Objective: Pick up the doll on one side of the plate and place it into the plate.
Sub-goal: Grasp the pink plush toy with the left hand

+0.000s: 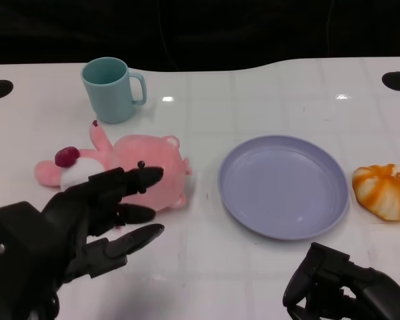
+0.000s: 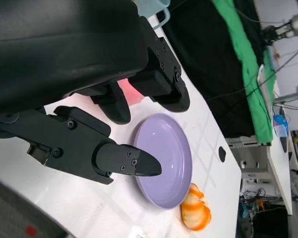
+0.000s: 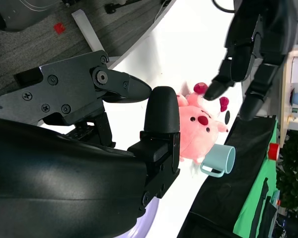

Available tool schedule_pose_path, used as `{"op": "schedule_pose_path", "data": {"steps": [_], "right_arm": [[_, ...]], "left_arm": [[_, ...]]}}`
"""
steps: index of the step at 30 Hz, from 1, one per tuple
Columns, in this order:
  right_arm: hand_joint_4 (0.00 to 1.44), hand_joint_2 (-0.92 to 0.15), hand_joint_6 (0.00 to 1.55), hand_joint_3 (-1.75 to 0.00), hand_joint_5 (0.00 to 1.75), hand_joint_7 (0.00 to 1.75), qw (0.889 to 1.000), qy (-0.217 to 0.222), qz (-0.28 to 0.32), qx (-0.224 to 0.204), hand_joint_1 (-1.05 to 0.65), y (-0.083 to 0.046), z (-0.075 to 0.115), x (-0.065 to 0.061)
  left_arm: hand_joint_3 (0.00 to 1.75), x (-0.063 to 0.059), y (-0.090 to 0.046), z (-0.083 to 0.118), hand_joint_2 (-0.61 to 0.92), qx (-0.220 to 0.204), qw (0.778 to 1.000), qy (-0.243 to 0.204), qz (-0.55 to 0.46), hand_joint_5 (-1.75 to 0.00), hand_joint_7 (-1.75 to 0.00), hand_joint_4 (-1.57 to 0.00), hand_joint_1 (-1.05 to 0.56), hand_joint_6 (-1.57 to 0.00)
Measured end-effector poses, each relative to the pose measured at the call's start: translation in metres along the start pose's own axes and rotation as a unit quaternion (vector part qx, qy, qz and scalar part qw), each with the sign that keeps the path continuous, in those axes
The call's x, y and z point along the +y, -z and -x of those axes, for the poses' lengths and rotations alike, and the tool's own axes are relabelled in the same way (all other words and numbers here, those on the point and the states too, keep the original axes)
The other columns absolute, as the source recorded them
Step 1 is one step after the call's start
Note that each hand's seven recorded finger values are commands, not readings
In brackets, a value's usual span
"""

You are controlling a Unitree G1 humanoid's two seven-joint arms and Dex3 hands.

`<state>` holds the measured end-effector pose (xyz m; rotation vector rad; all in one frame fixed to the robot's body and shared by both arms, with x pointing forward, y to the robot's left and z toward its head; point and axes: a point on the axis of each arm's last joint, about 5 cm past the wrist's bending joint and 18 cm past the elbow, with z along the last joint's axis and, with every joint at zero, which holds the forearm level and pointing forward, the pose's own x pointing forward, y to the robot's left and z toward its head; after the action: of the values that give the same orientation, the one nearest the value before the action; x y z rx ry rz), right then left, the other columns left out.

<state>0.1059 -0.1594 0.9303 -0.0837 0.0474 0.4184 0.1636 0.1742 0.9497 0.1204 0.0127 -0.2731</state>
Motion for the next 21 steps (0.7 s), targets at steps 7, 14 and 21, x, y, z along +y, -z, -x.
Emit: {"op": "schedule_pose_path", "data": {"steps": [7, 14, 21], "right_arm": [[0.65, -0.85, 0.47, -0.63, 1.75, 1.63, 1.000, 0.002, -0.001, -0.002, -0.23, 0.000, 0.000, 0.000], [0.65, -0.85, 0.46, -0.63, 1.75, 1.63, 1.000, 0.005, -0.004, -0.003, -0.23, 0.000, -0.001, 0.001], [0.65, -0.86, 0.46, -0.63, 1.75, 1.63, 1.000, 0.007, -0.006, 0.002, -0.23, 0.003, -0.002, 0.001]], "left_arm": [[0.05, 0.012, -0.008, -0.017, 0.92, -0.019, 0.981, -0.006, -0.194, -0.65, 0.00, -0.04, -0.57, -0.27], [0.01, 0.020, -0.022, -0.035, 0.91, -0.007, 0.936, -0.017, -0.352, -0.45, -0.01, 0.00, -0.60, -0.18], [0.01, 0.027, -0.032, -0.050, 0.92, 0.018, 0.883, -0.005, -0.468, -0.28, -0.01, 0.00, -0.64, -0.18]]}}
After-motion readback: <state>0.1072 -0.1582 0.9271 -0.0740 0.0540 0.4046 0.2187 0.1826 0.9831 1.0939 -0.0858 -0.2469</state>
